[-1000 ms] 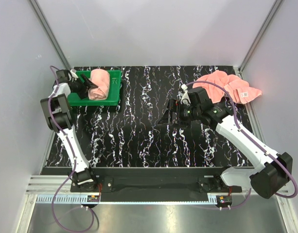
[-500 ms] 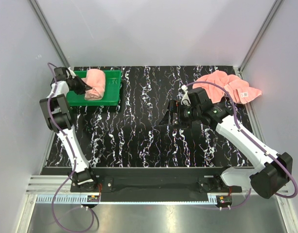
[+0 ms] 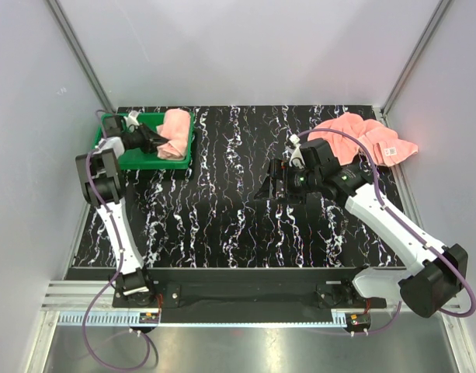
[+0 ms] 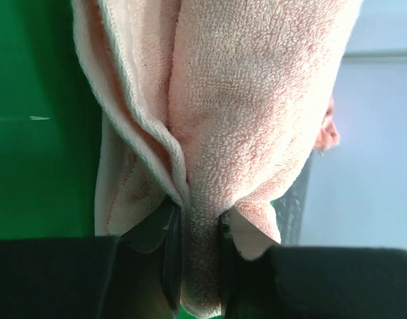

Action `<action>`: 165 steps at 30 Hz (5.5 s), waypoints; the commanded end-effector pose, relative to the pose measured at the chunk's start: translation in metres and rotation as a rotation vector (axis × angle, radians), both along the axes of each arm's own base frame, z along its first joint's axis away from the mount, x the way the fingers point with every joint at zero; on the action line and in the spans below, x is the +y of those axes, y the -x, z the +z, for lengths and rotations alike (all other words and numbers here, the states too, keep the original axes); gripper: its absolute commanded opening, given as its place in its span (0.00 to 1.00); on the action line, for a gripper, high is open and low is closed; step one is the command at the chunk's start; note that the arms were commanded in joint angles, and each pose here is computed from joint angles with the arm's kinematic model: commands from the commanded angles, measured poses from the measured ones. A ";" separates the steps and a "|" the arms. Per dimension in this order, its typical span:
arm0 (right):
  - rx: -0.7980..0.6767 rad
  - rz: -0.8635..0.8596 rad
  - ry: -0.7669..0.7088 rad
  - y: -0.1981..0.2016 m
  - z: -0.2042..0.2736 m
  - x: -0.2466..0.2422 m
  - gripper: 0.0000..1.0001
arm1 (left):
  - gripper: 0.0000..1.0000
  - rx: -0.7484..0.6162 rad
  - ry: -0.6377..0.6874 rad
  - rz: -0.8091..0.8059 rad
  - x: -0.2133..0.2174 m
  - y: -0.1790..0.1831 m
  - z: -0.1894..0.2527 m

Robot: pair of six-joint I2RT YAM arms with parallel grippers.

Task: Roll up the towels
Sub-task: Place the rolled towel into the container, then move the towel to the center of the board

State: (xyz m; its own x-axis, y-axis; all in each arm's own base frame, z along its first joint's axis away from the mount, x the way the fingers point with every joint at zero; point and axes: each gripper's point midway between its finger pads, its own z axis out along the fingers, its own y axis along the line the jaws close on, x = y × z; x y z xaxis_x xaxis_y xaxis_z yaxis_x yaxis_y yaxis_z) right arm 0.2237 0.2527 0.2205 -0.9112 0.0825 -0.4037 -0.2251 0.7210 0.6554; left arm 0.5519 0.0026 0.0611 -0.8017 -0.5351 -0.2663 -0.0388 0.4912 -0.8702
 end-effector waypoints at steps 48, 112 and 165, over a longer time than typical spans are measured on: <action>-0.054 -0.013 0.028 -0.011 0.019 -0.004 1.00 | 0.99 0.076 -0.127 0.296 0.074 0.004 -0.003; 0.143 -0.570 0.758 -0.262 -0.141 -0.196 0.88 | 0.99 -0.717 -0.601 0.194 -0.117 0.211 0.243; 0.140 -0.043 0.249 -0.068 -0.086 0.072 0.80 | 0.99 -0.642 -0.636 0.223 -0.097 0.200 0.224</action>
